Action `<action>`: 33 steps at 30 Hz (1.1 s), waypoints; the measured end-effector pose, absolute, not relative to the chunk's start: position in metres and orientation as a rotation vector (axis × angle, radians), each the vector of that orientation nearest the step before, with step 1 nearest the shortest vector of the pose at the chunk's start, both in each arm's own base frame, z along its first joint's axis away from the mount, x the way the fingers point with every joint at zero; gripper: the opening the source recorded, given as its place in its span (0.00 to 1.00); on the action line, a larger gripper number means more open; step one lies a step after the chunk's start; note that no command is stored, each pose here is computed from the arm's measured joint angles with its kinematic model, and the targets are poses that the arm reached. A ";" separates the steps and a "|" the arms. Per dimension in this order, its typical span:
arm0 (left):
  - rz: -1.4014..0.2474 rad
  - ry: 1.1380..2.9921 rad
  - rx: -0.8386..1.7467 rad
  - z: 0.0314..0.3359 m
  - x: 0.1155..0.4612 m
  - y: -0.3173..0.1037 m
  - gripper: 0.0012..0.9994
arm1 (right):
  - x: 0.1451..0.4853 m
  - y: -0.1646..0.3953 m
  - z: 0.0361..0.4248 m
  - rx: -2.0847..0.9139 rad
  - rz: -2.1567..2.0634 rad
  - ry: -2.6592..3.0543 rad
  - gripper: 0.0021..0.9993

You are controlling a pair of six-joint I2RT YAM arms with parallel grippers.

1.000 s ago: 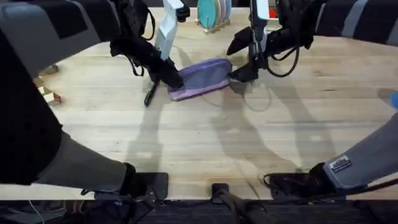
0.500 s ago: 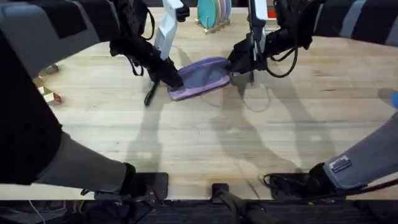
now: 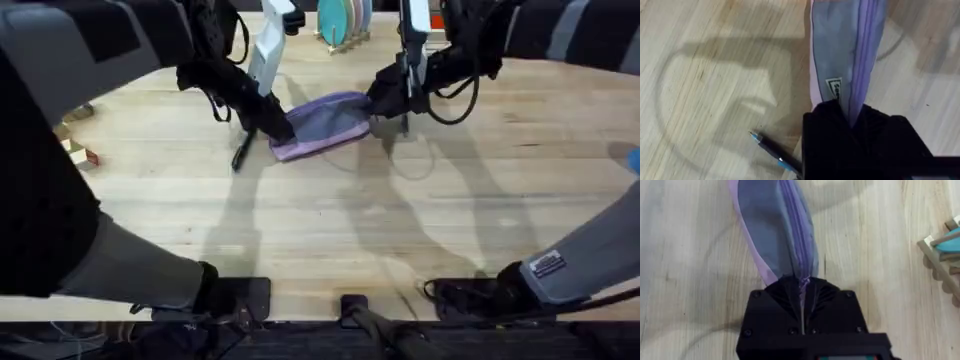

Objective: Unzip the bag, pick up the pens from the table one at a time and place them inside, then zip the bag closed.

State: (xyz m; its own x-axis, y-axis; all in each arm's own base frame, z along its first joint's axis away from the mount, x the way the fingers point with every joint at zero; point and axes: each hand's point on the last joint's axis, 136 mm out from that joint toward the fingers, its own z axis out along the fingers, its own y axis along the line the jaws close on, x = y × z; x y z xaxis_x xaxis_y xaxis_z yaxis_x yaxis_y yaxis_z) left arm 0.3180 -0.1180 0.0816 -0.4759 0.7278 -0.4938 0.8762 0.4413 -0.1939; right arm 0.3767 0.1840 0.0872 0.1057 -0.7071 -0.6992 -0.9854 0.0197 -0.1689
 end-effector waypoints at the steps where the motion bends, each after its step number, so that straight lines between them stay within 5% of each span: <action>1: -0.614 2.360 1.370 0.082 0.318 -0.118 0.04 | 0.377 0.184 0.088 -1.746 0.555 1.661 0.03; 33: -0.681 2.287 1.352 0.093 0.323 -0.130 0.04 | 0.375 0.174 0.168 -1.721 0.341 1.540 0.03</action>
